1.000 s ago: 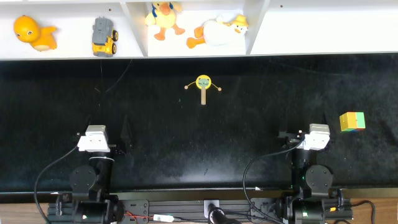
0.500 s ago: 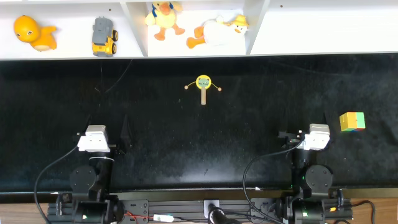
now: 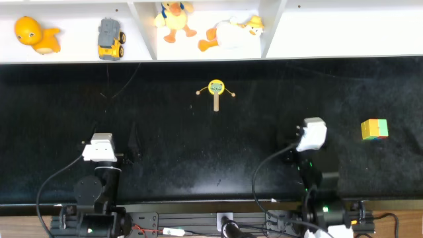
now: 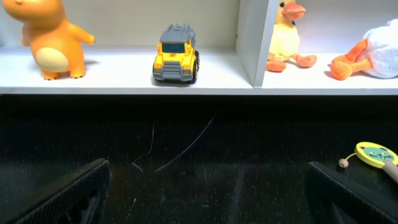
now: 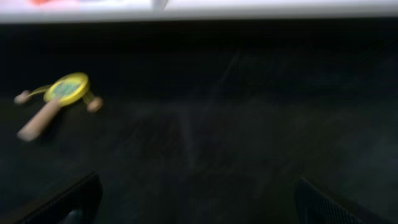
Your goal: Store Toys
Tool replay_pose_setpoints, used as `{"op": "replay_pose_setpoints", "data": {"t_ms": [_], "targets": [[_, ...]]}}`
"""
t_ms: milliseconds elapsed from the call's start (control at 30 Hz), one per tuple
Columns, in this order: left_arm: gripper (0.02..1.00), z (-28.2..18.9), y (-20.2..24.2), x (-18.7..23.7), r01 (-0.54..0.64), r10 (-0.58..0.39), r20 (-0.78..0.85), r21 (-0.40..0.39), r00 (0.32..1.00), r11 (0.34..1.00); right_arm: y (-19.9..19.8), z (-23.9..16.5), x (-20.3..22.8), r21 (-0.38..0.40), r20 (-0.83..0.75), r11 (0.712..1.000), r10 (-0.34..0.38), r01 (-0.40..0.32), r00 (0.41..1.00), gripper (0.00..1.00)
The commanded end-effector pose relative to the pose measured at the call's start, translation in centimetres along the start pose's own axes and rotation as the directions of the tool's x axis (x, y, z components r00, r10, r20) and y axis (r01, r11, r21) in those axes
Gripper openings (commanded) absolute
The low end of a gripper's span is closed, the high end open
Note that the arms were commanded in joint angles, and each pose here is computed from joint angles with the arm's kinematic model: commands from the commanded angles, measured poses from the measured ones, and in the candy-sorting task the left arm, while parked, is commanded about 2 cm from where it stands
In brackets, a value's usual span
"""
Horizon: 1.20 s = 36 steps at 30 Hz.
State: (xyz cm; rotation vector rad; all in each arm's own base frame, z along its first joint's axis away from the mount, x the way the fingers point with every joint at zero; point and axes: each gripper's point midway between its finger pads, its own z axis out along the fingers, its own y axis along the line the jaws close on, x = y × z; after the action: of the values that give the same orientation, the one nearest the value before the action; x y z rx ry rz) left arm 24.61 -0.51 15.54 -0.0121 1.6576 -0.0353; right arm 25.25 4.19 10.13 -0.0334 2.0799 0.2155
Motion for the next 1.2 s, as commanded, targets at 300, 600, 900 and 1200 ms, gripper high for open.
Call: {"op": "replay_pose_setpoints", "data": {"t_ms": [300, 600, 900, 1200], "targets": [[0.996, 0.0, -0.2, -0.1, 0.022, -0.022, 0.008, 0.009, 1.0, 1.0, 5.4, 1.2, -0.2, 0.143, -0.485, 0.963, 0.27, -0.229, 0.832, 0.993], [0.996, 0.0, -0.2, -0.1, 0.022, -0.022, 0.008, 0.009, 1.0, 1.0, 13.4, 6.1, -0.9, 0.113, -0.567, 0.984, 0.177, -0.137, 0.804, 0.993], [0.996, 0.0, -0.2, -0.1, 0.022, -0.022, 0.008, 0.009, 1.0, 1.0, 17.5, 10.6, 1.6, 0.128, -0.577, 0.991, 0.044, 0.037, 0.815, 0.993], [0.996, 0.0, -0.2, -0.1, 0.022, -0.022, 0.008, 0.009, 1.0, 1.0, 18.3, 13.3, 2.7, 0.188, -0.54, 0.97, -0.028, 0.153, 0.841, 0.998]]}}
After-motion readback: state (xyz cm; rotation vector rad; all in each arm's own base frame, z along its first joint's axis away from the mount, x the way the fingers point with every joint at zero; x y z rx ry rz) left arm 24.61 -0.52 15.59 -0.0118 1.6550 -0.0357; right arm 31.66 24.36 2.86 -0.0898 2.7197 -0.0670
